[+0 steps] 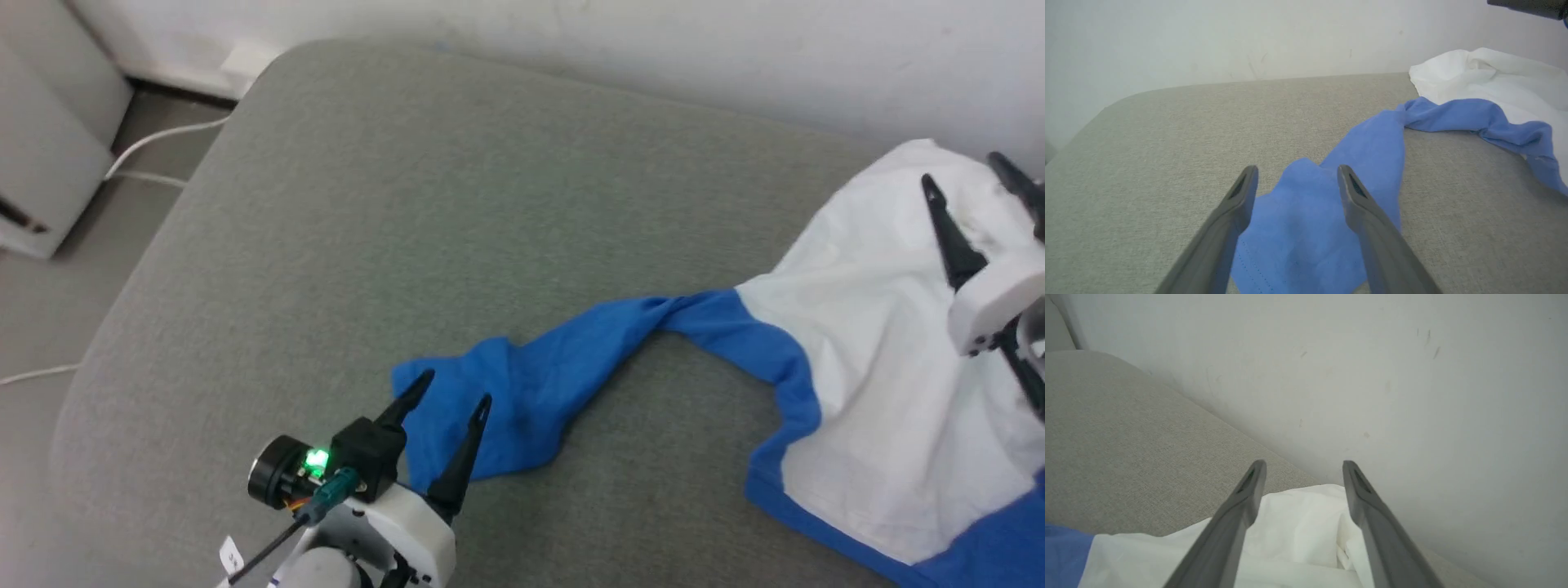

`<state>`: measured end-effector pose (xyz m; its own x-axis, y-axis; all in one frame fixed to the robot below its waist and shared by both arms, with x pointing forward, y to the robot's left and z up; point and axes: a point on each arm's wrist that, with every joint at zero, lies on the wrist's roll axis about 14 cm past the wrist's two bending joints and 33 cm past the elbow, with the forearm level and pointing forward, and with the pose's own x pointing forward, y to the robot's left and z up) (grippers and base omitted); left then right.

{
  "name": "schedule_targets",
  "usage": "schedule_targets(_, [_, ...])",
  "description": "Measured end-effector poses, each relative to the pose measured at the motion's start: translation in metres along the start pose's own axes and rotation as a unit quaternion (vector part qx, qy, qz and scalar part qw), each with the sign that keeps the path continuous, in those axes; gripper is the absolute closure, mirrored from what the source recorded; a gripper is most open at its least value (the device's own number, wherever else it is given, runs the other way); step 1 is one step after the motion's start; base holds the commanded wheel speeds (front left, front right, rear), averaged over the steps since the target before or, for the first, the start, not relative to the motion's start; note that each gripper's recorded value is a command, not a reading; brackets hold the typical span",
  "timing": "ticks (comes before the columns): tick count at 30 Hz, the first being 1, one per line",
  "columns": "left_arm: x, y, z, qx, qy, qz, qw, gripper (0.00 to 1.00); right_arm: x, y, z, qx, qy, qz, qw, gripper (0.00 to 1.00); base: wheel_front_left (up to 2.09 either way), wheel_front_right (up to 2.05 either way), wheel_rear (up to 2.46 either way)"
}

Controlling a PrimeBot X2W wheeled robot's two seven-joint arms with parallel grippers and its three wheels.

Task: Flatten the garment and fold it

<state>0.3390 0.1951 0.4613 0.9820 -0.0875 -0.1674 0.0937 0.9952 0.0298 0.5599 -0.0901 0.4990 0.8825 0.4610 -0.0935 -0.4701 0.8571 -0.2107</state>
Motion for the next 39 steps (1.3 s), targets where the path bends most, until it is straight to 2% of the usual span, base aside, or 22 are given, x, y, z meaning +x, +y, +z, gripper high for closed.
schedule_targets(6, [-0.002,-0.029,-0.022,0.000,0.089,-0.079,0.993,0.00,-0.048,-0.010,0.007,0.055,-0.040,-0.044,0.997,0.00,0.00,0.00,0.00])
schedule_targets(13, [-0.012,-0.065,-0.047,0.018,0.188,-0.181,0.965,0.00,-0.120,-0.020,-0.009,0.114,-0.041,-0.124,0.985,0.00,0.00,0.00,0.00])
schedule_targets(19, [0.011,-0.062,-0.051,0.058,0.202,-0.188,0.960,0.00,-0.159,-0.027,-0.019,0.134,-0.032,-0.179,0.974,0.00,0.00,0.00,0.00])
schedule_targets(25, [0.017,-0.069,-0.077,0.066,0.257,-0.202,0.943,0.00,-0.183,-0.045,-0.029,0.134,-0.016,-0.227,0.964,0.00,0.00,0.00,0.00])
schedule_targets(26, [0.019,-0.069,-0.079,0.066,0.264,-0.204,0.940,0.51,-0.185,-0.047,-0.031,0.132,-0.012,-0.233,0.963,0.00,0.00,0.00,0.00])
schedule_targets(27, [0.021,-0.069,-0.079,0.066,0.268,-0.206,0.939,0.85,-0.186,-0.049,-0.033,0.132,-0.010,-0.238,0.962,0.00,0.00,0.00,0.00])
schedule_targets(28, [0.023,-0.070,-0.079,0.066,0.268,-0.207,0.939,1.00,-0.187,-0.050,-0.035,0.134,-0.007,-0.241,0.961,0.00,0.00,0.00,0.00])
schedule_targets(35, [0.026,-0.066,-0.065,0.078,0.240,-0.198,0.947,1.00,-0.194,-0.048,-0.037,0.138,-0.003,-0.252,0.958,0.00,0.00,0.00,0.00])
schedule_targets(39, [0.018,-0.070,-0.035,0.081,0.184,-0.203,0.958,1.00,-0.196,-0.043,-0.031,0.142,-0.012,-0.251,0.957,0.00,0.00,0.00,0.00])
